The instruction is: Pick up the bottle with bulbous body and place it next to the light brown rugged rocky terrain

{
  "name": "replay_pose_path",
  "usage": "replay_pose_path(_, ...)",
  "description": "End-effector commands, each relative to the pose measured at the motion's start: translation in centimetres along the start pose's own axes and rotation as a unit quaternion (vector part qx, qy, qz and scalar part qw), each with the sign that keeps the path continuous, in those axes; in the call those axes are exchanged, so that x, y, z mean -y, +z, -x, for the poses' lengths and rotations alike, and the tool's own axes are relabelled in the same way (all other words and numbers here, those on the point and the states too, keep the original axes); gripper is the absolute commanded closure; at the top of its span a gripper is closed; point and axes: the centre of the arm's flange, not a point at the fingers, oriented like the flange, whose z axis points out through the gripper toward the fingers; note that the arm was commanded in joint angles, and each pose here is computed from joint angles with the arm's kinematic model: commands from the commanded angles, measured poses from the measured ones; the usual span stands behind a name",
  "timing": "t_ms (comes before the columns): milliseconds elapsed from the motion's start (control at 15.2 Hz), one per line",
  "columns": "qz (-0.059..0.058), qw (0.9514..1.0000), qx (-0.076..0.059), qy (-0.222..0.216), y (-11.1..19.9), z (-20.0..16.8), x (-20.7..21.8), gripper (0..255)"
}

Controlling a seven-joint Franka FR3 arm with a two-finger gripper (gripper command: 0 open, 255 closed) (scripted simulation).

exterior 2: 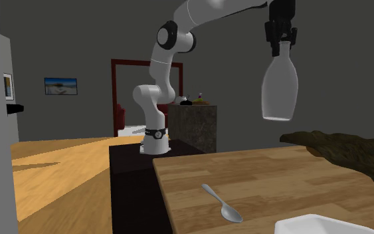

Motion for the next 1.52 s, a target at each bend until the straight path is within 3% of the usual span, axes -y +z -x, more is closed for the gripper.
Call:
replay_pose_path(0, 0.0, 1.0, -0.001, 0.0, 1.0, -0.3, 0.5, 255)
replay_pose_path(1452, 0.0, 1.0, -0.001, 0.0, 12.7, 0.1, 0.4, 255)
